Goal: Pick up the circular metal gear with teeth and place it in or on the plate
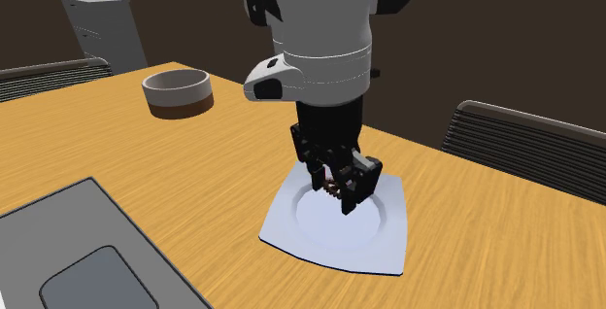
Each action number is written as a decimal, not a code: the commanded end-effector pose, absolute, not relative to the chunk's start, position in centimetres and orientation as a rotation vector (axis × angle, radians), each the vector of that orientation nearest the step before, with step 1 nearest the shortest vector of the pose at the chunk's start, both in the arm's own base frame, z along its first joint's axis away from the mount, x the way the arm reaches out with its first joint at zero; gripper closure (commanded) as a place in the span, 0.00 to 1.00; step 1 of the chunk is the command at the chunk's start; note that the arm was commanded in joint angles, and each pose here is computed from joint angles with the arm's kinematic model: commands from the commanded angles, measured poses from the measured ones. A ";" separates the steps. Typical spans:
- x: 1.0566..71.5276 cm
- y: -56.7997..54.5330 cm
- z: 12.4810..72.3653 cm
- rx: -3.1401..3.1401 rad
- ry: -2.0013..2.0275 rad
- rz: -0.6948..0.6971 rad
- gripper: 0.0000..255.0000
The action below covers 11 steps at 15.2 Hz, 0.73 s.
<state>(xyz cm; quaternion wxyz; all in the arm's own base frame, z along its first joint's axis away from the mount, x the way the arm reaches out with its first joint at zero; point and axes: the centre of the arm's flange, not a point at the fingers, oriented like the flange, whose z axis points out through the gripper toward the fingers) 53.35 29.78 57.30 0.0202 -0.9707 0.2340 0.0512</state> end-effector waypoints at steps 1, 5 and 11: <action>53.4 29.8 56.2 -3.010 0.726 0.158 1.00; 53.4 29.8 55.3 -3.010 0.726 0.158 1.00; 53.4 29.8 55.3 -3.010 0.726 0.158 0.00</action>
